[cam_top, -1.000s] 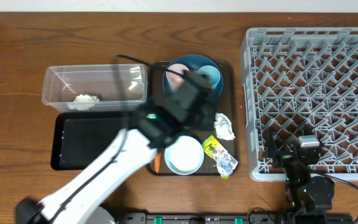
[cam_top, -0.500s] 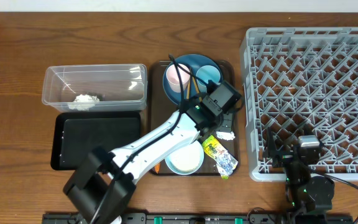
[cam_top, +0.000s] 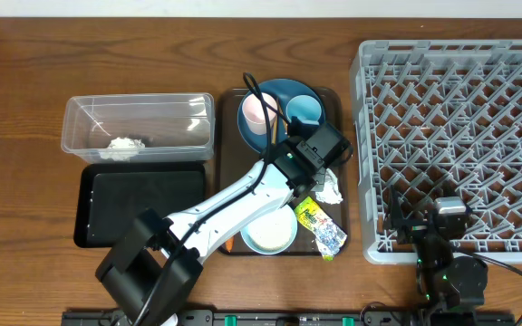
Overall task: Sort waste into correct bins and load items into the dishwasher rack
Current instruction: 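Reach the left gripper to the second tissue beside the chopsticks, then grasp the second crumpled tissue with the left gripper, then carry the tissue to the clear bin and release it, then reach the left gripper to the yellow Pandan wrapper and grasp it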
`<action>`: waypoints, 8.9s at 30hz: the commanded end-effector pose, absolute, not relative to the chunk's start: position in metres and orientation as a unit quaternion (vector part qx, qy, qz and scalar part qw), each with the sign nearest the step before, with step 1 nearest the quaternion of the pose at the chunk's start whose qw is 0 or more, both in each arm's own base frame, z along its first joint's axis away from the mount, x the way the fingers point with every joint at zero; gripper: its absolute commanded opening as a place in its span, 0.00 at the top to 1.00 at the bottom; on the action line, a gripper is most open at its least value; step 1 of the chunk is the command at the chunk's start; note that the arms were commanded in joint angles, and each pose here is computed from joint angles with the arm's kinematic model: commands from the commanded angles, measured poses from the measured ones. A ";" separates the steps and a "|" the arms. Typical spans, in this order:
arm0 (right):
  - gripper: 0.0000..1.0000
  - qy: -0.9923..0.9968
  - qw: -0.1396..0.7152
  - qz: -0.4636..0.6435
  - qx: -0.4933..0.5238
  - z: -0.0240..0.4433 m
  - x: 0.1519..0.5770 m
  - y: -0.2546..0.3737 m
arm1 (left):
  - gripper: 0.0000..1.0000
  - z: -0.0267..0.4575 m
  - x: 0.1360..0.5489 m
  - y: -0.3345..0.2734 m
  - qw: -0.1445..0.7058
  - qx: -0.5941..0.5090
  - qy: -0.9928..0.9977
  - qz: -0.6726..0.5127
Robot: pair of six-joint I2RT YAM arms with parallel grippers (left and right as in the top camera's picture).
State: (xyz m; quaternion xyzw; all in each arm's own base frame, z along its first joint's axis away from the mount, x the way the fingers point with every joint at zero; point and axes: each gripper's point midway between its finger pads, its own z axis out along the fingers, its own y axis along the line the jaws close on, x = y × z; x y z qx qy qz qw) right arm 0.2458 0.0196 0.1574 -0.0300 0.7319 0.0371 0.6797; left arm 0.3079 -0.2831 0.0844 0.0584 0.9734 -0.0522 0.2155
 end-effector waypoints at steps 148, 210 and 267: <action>0.01 0.733 0.678 0.037 -0.035 0.156 0.246 0.021 | 0.94 0.198 0.294 -0.284 0.290 -0.010 0.932 -0.216; 0.01 0.733 0.678 0.037 -0.035 0.156 0.246 0.021 | 0.37 0.203 0.214 -0.207 0.143 -0.019 0.969 -0.199; 0.01 0.733 0.678 0.037 -0.035 0.156 0.246 0.021 | 0.43 0.032 0.150 -0.327 0.062 0.057 0.994 -0.069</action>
